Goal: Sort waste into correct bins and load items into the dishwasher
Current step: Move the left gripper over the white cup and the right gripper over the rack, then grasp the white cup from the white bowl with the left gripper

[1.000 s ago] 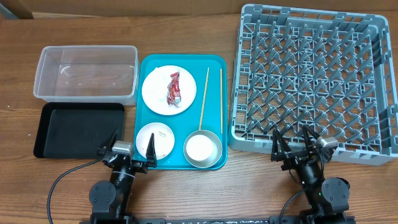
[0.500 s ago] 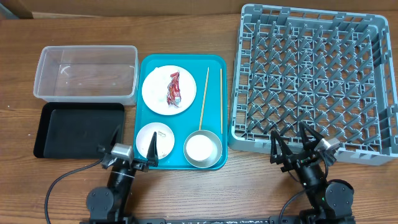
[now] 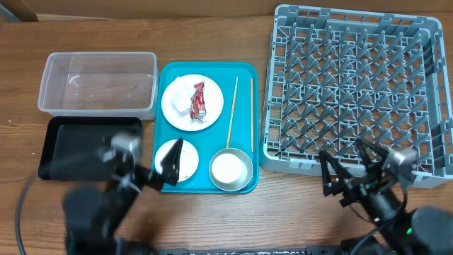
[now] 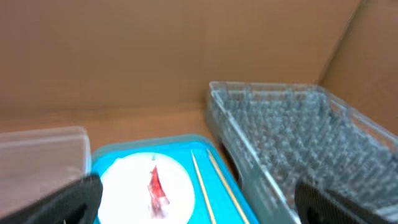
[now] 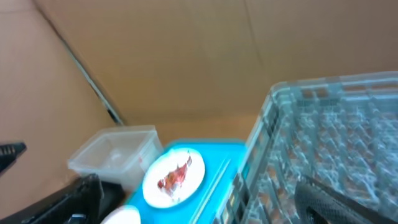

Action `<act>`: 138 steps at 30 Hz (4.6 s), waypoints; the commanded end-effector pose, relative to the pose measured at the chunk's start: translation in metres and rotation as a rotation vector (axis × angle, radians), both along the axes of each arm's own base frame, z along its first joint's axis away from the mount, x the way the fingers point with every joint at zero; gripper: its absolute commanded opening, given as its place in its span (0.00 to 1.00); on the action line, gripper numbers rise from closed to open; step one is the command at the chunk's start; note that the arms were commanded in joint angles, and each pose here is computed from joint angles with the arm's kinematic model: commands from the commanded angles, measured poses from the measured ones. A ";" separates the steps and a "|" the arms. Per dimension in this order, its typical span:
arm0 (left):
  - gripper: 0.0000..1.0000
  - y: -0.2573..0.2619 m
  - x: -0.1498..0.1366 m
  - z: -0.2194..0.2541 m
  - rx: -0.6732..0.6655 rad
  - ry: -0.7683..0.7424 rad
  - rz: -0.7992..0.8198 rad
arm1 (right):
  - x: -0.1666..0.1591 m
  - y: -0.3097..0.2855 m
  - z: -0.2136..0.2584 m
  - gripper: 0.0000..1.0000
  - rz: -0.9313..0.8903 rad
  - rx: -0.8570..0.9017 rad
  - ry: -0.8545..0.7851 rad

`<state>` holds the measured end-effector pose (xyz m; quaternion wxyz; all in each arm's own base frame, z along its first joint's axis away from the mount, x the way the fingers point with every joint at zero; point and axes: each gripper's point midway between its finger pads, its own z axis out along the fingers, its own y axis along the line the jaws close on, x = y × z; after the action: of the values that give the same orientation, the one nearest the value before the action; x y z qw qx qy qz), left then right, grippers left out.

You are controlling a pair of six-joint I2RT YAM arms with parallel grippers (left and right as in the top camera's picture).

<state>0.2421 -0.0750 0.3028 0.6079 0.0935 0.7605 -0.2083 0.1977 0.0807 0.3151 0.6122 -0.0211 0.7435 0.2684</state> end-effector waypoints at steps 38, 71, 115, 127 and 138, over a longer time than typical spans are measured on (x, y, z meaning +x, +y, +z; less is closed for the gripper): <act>1.00 -0.060 0.026 -0.056 0.158 0.894 -0.242 | 0.110 0.022 -0.240 0.08 -0.286 -0.227 1.343; 0.89 -0.068 0.024 -0.114 0.337 1.020 -0.079 | 0.117 0.025 -0.031 0.76 -0.091 0.037 0.716; 0.28 -0.109 -0.012 -0.234 0.505 1.300 -0.207 | 0.062 0.024 -0.007 0.83 -0.008 0.016 0.676; 0.04 -0.116 0.035 -0.155 0.310 1.176 -0.253 | 0.064 0.027 -0.003 0.83 0.011 0.026 0.660; 0.04 -0.112 0.035 0.007 -0.524 0.874 -0.904 | 0.047 0.114 0.035 0.83 0.717 0.063 0.452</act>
<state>0.2887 -0.1784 0.2542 0.0520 0.1154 0.8435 -0.5220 0.2653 0.1599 0.3308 0.3303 -0.0788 0.8575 0.3865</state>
